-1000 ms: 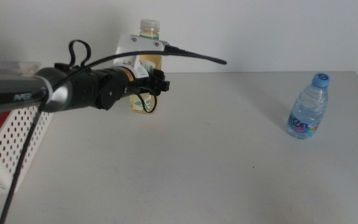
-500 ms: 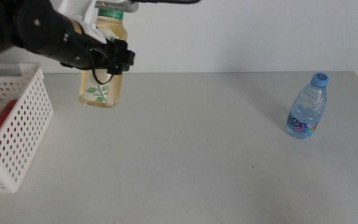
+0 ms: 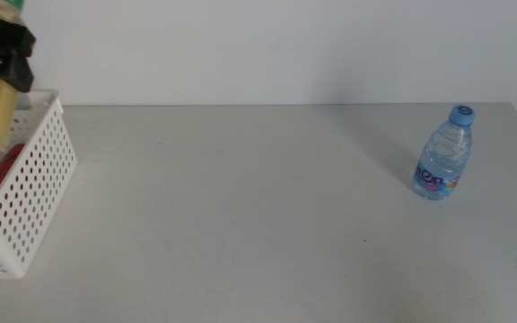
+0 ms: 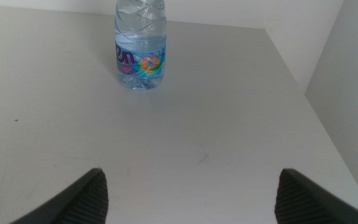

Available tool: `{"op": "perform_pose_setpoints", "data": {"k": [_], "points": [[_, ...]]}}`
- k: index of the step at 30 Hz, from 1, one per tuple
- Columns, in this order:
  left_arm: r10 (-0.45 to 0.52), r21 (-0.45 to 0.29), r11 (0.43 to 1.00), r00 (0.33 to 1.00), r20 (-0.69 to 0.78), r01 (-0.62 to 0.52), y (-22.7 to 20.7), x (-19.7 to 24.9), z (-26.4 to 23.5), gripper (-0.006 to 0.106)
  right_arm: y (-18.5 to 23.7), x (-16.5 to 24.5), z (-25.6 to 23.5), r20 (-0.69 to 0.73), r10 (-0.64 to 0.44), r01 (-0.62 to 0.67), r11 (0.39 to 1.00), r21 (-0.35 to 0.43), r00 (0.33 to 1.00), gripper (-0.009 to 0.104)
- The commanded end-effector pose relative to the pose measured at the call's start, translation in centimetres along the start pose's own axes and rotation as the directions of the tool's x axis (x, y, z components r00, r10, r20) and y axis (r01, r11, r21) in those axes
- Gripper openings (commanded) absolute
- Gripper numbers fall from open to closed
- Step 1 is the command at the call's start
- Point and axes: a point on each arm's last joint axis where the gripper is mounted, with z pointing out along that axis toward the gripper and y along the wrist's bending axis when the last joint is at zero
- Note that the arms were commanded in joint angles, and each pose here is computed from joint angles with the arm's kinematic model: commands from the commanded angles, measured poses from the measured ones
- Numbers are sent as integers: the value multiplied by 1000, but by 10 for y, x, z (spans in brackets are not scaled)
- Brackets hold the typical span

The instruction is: Use arms to grab the bottles and put them into the dustbin to the left of the table.

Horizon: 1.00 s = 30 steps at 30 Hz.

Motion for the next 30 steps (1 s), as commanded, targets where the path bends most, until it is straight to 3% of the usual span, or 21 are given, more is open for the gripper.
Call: {"op": "perform_pose_setpoints", "data": {"k": [1, 8, 17, 26, 30], "points": [[-45, -62, 997, 988, 150, 55, 22, -4, -35, -2, -2, -10, -3, 96, -18, 16, 1000, 20, 995, 75], [-72, -146, 986, 996, 54, 79, 75, 6, -15, -2, -2, -10, -3, 96, -18, 16, 1000, 20, 995, 75], [-86, -202, 977, 994, -72, 69, 116, 2, 66, -2, -2, -10, -3, 96, -18, 16, 1000, 20, 995, 75], [-100, -159, 985, 972, -212, 67, 125, 9, 129, -1, -2, -10, -3, 96, -18, 16, 1000, 20, 995, 75], [-108, -136, 988, 962, -251, 76, 124, 13, 144, 11, -2, -10, -3, 96, -18, 16, 1000, 20, 995, 75]]}}
